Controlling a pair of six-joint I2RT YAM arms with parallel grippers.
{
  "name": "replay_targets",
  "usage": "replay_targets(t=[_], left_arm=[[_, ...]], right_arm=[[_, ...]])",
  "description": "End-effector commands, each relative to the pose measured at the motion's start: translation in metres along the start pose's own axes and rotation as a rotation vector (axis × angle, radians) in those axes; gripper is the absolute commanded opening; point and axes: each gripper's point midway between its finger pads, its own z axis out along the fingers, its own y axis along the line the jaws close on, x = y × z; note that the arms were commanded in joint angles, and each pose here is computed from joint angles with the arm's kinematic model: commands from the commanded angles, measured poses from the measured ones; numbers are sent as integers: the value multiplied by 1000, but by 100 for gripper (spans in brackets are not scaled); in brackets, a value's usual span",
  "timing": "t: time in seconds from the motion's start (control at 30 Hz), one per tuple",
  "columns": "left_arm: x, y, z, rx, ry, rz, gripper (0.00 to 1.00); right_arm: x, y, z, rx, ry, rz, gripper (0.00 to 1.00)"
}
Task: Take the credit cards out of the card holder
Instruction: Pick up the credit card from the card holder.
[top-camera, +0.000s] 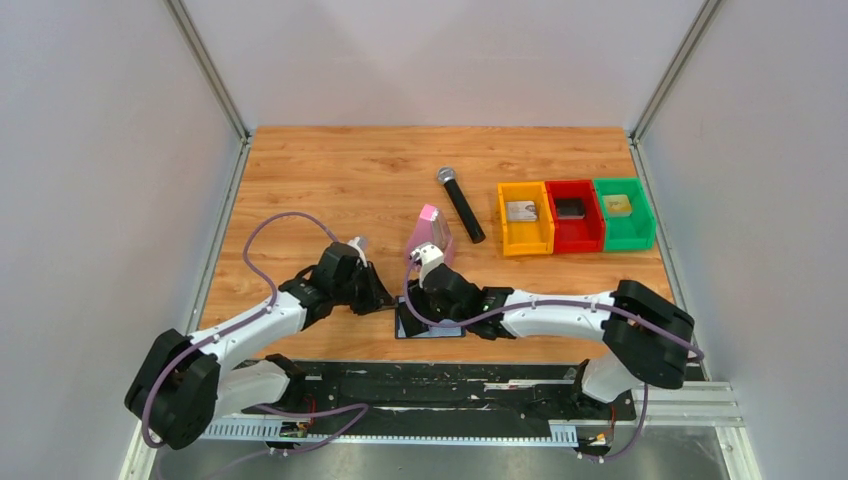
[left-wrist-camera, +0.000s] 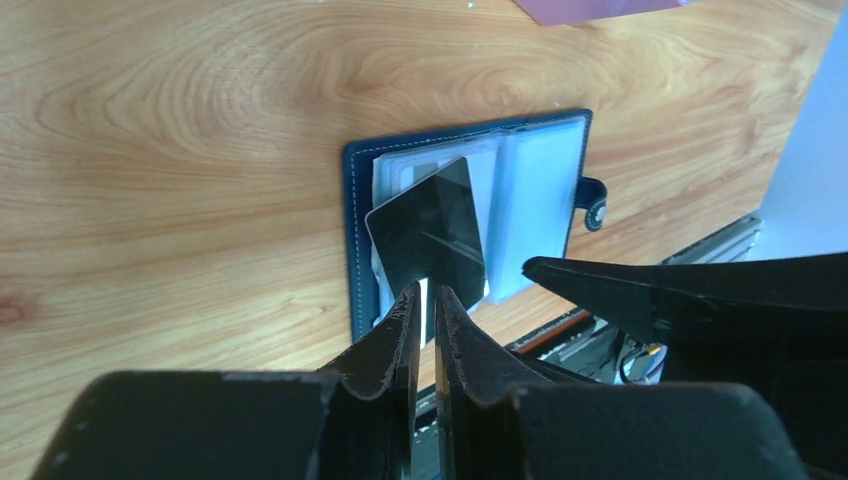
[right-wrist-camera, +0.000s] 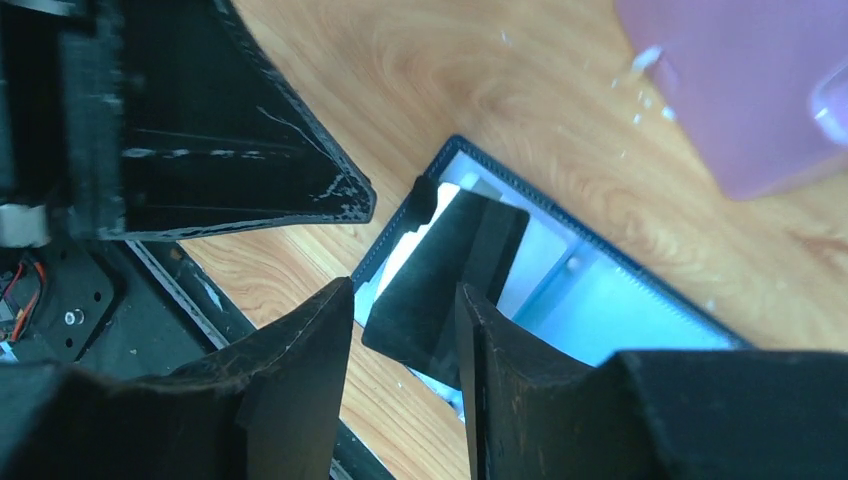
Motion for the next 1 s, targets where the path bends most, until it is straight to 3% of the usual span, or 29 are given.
replay_targets(t=[0.0, 0.97], left_arm=[[-5, 3, 7, -6, -9, 42, 18], [17, 24, 36, -22, 87, 7, 15]], right_arm=[[14, 0, 8, 35, 100, 202, 42], [35, -20, 18, 37, 200, 327, 35]])
